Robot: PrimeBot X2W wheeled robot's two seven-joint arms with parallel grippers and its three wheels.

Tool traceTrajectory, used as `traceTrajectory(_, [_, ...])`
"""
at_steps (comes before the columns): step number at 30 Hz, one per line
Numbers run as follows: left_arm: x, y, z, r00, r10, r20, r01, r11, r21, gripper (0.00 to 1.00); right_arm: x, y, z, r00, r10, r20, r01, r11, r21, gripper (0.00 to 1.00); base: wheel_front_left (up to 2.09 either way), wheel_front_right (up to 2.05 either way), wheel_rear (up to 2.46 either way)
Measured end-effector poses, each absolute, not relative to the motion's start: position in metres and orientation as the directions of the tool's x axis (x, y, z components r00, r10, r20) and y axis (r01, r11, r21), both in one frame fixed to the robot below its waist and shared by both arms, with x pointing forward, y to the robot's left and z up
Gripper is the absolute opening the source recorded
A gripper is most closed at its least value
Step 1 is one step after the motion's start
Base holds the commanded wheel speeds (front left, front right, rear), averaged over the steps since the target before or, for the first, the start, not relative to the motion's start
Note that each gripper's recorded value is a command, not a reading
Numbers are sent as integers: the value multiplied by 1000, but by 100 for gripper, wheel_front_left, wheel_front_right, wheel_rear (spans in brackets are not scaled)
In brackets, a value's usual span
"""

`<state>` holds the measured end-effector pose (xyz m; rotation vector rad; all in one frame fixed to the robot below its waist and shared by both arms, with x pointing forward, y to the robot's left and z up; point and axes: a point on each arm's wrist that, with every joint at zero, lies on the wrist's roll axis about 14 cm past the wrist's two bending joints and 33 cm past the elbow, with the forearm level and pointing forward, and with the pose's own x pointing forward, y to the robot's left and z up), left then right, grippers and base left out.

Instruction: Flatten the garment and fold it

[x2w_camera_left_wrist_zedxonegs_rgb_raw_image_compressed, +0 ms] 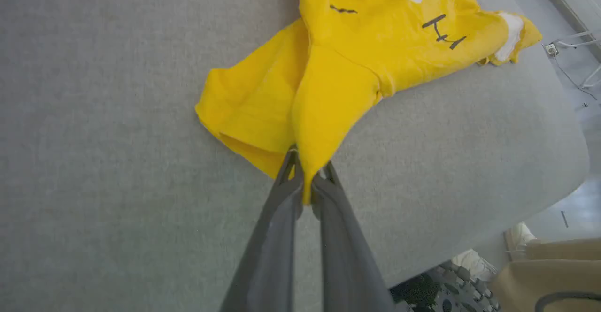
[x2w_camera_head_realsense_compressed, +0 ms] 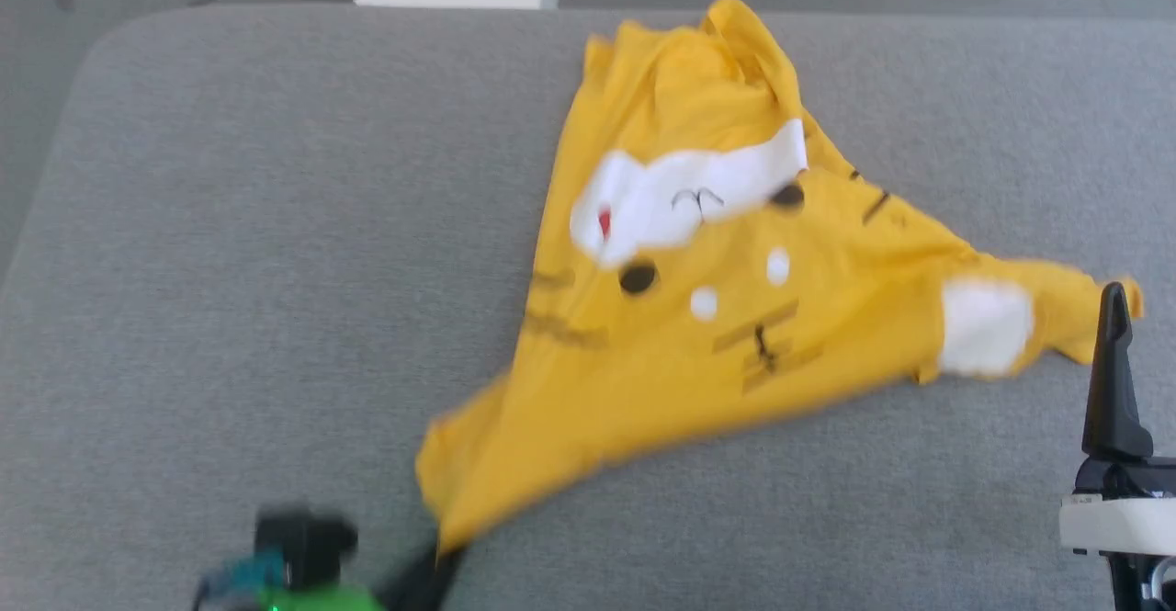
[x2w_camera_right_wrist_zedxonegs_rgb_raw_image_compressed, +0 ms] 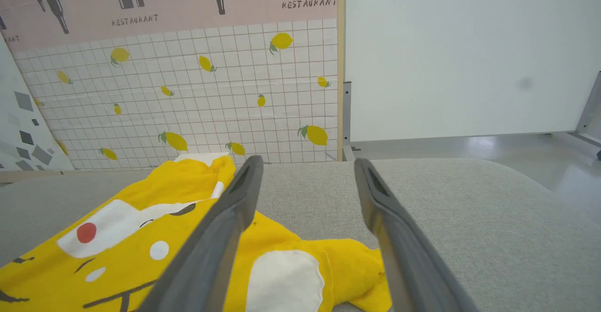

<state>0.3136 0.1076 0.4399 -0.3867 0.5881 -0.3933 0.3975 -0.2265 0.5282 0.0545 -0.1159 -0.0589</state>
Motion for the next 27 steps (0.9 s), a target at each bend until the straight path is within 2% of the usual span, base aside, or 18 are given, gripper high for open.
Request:
traceTrajectory(4, [249, 112, 414, 651, -464, -601, 112, 842, -528, 0, 395, -220, 532, 991, -43, 124, 35, 997, 68, 100, 0, 0, 0])
traceTrajectory(5, [245, 114, 414, 657, -455, -601, 97, 842, -531, 20, 394, -218, 533, 991, -37, 127, 28, 997, 71, 100, 0, 0, 0])
traceTrajectory(6, [245, 117, 414, 666, -445, -599, 93, 846, -525, 100, 394, -216, 535, 991, -32, 131, 22, 997, 74, 100, 0, 0, 0])
traceTrajectory(11, [250, 122, 430, 722, -431, -540, 112, 844, -524, 100, 392, -206, 543, 988, -3, 154, -11, 996, 89, 100, 0, 0, 0])
traceTrajectory(14, [259, 114, 460, 759, -485, -435, 166, 790, -590, 100, 387, -206, 547, 987, -3, 163, -12, 996, 89, 100, 0, 0, 0])
traceTrajectory(16, [273, 120, 480, 801, -476, -362, 209, 790, -576, 100, 384, -207, 547, 987, -6, 162, -9, 996, 90, 100, 0, 0, 0])
traceTrajectory(19, [321, 150, 516, 899, -373, -227, 263, 877, -401, 100, 384, -208, 547, 987, -8, 162, -7, 996, 93, 100, 0, 0, 0])
traceTrajectory(21, [347, 158, 532, 929, -335, -157, 278, 912, -301, 100, 385, -209, 543, 988, -11, 153, -3, 996, 94, 100, 0, 0, 0])
traceTrajectory(23, [369, 158, 538, 940, -321, -116, 289, 929, -233, 100, 386, -210, 540, 990, -16, 143, 2, 996, 93, 100, 0, 0, 0])
traceTrajectory(27, [401, 137, 523, 922, -354, -156, 335, 933, -134, 100, 386, -215, 538, 990, -30, 136, 18, 996, 89, 100, 0, 0, 0])
